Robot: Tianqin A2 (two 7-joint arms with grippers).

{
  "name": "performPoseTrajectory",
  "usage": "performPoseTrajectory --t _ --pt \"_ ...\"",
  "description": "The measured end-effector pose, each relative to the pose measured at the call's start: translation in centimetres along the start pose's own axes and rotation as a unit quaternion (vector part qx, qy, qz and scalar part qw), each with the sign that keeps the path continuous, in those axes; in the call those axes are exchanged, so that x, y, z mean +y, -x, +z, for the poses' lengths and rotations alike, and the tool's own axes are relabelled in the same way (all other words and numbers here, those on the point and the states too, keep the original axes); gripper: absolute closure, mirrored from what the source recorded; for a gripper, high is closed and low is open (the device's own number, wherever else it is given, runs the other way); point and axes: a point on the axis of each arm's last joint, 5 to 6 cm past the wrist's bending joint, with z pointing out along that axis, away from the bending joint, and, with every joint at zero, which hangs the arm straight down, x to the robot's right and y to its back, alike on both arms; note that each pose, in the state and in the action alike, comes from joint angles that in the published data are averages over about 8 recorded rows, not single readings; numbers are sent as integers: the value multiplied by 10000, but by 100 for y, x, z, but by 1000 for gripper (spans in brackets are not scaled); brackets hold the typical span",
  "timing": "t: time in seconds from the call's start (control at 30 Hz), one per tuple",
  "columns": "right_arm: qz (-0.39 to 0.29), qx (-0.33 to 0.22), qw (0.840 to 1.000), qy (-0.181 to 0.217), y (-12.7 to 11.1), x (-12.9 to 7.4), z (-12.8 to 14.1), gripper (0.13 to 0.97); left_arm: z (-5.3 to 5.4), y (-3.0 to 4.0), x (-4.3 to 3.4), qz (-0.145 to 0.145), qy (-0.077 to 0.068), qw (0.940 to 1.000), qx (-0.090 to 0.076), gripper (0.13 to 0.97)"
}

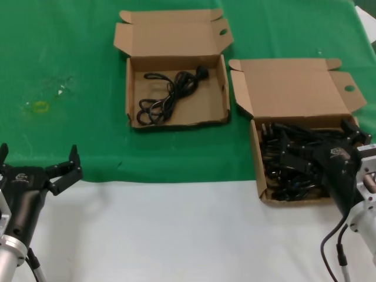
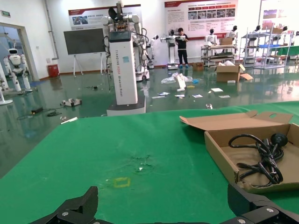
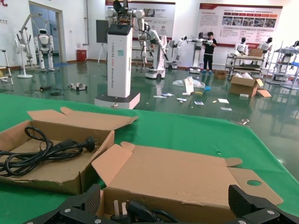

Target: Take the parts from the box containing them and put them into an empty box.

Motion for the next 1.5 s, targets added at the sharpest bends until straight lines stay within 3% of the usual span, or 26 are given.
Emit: performPoseTrajectory --t 1.5 --pt "0 0 10000 0 0 0 0 130 0 0 0 0 0 10000 0 132"
